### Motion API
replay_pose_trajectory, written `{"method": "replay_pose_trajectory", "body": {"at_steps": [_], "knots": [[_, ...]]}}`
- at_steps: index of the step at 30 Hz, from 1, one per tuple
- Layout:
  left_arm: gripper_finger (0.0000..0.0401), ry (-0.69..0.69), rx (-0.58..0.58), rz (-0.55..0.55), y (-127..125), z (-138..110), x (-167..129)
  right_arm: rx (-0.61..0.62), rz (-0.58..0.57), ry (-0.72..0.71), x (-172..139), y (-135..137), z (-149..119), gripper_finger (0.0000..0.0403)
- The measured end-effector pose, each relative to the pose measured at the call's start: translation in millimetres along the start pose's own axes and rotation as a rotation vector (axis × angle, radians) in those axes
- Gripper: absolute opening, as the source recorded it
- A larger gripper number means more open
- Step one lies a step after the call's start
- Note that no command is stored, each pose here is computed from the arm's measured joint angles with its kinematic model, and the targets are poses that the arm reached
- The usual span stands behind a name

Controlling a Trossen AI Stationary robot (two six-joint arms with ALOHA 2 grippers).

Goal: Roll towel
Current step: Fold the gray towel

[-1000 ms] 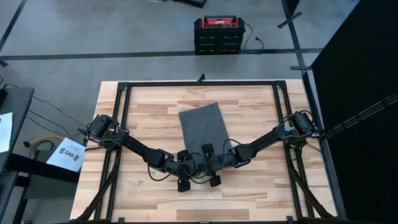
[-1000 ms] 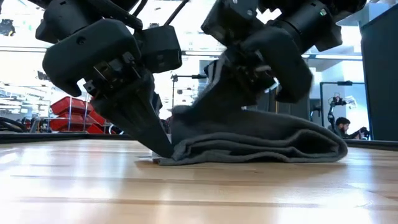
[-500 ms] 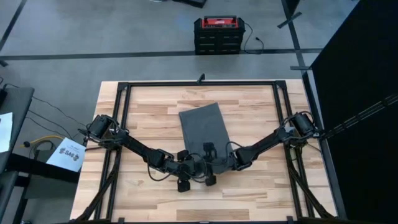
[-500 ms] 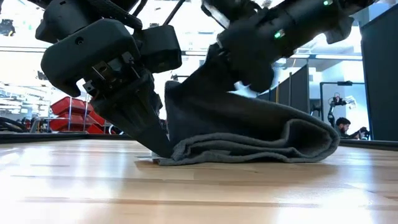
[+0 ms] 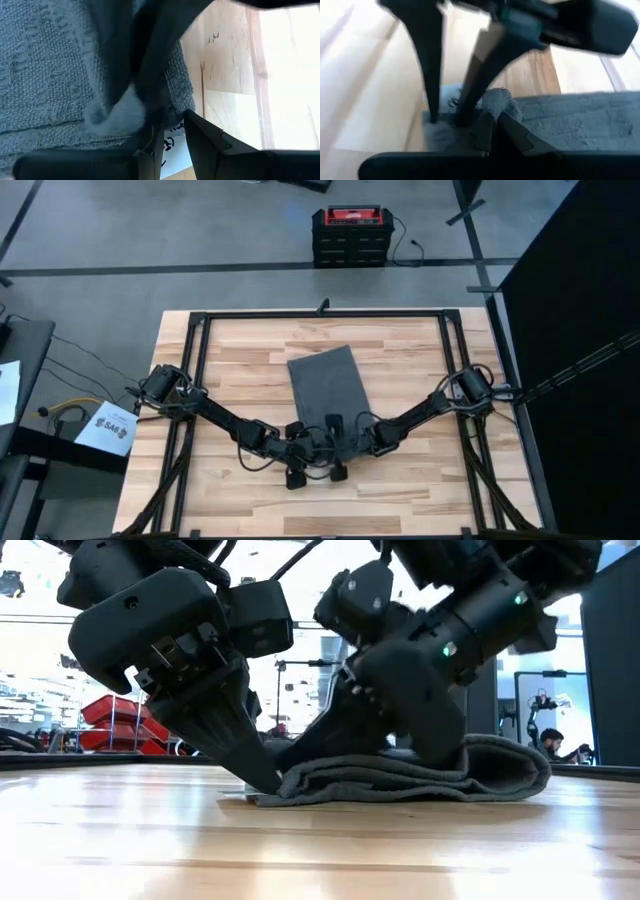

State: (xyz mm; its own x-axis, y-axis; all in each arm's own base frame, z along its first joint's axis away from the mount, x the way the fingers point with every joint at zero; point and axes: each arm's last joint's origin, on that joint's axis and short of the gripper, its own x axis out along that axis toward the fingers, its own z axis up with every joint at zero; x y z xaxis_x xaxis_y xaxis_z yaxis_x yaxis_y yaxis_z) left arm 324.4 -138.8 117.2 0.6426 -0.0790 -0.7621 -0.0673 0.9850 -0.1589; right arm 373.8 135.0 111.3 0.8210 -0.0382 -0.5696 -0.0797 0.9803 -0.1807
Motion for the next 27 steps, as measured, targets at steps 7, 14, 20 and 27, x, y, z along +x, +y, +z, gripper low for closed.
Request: {"method": "replay_pose_trajectory", "body": {"at_steps": [7, 14, 20, 27], "knots": [[0.0063, -0.013, -0.014, -0.003, 3, 3, 1, 0.034, 0.138, 0.023, -2, 10, -2, 0.0002], [0.0063, -0.044, -0.026, -0.018, 2, 6, 1, 0.047, 0.13, 0.043, 1, 4, -4, 0.0002], [0.0063, -0.053, -0.046, -0.018, 4, 7, 2, 0.04, 0.13, 0.061, 1, 2, -6, 0.0002], [0.0063, -0.085, -0.067, -0.009, 4, 13, -5, 0.035, 0.143, 0.097, 1, 1, -9, 0.0002]]}}
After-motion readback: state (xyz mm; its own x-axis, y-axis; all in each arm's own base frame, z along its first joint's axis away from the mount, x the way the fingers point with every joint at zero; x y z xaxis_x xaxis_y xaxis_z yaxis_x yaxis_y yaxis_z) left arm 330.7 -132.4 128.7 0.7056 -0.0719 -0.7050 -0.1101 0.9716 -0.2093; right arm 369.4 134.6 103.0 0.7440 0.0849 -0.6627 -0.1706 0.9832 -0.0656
